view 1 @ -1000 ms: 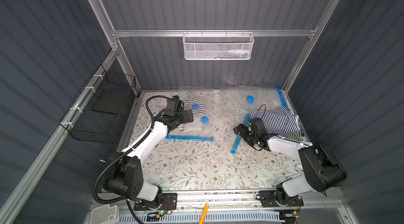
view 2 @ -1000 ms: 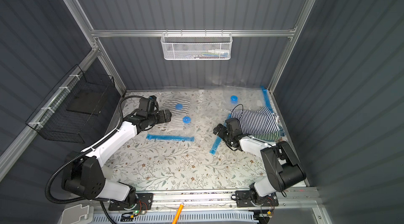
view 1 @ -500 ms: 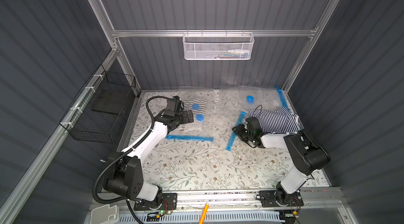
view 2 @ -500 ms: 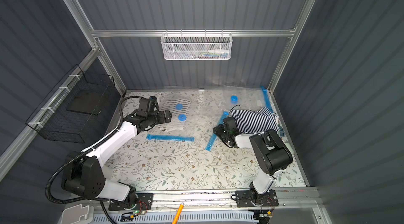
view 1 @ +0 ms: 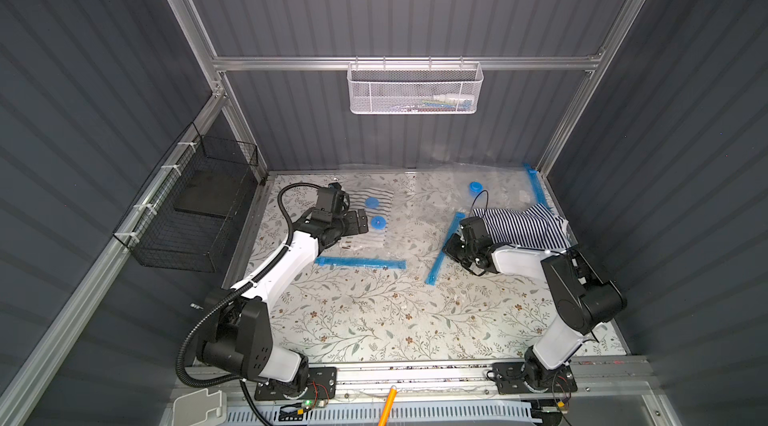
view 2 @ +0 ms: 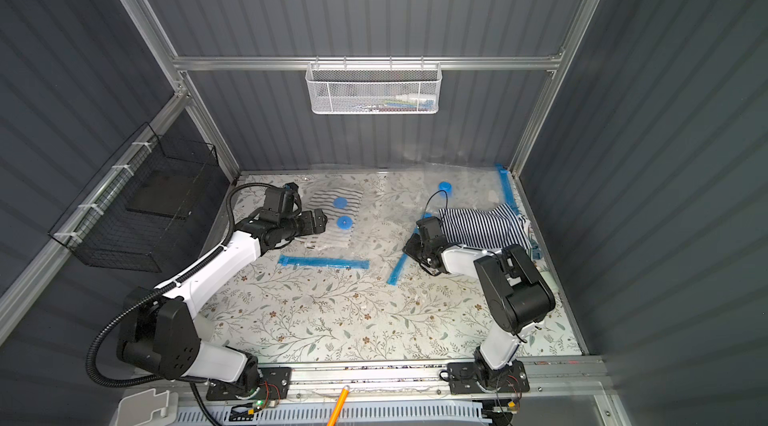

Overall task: Take the tank top out of the vacuum bag
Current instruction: Pick up the vacuum bag.

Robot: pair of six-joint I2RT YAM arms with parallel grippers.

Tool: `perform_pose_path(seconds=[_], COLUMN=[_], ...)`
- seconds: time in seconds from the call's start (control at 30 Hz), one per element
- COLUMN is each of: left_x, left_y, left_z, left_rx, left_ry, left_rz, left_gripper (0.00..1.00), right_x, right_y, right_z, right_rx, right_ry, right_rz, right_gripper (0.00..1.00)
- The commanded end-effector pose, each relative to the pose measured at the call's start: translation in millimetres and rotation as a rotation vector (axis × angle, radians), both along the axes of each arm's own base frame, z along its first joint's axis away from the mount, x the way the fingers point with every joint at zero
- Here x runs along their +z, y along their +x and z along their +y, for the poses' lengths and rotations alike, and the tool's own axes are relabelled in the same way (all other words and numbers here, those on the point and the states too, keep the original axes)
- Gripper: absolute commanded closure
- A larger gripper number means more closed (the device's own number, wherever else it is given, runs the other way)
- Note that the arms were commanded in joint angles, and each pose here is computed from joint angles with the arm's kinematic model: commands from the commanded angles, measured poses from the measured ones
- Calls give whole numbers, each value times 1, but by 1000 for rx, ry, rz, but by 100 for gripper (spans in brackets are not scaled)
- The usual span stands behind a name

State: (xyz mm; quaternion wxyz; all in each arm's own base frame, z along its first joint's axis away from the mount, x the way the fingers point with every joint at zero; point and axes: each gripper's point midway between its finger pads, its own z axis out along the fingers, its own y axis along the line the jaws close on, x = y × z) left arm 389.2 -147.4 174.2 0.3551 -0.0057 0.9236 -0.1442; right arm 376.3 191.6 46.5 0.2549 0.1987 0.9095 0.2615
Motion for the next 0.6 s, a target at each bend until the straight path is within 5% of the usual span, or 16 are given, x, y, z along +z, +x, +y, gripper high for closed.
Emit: perform_pose_path(seconds=[0.0, 0.33, 0.57], left_x=[7, 12, 15], left_y=[2, 2, -4], left_z=[-3, 2, 3], left_rx=[-7, 17, 16], left_ry=[-1, 11, 3], left_rz=[-4, -11, -16], left_gripper=[0, 0, 0], right_x=[32, 149, 193], right_y=[7, 38, 73], right_z=[9, 24, -29], right_rx=[64, 215, 105], right_ry=[-35, -123, -214], right_rz=[-61, -269, -330], right_gripper=[100, 100, 100])
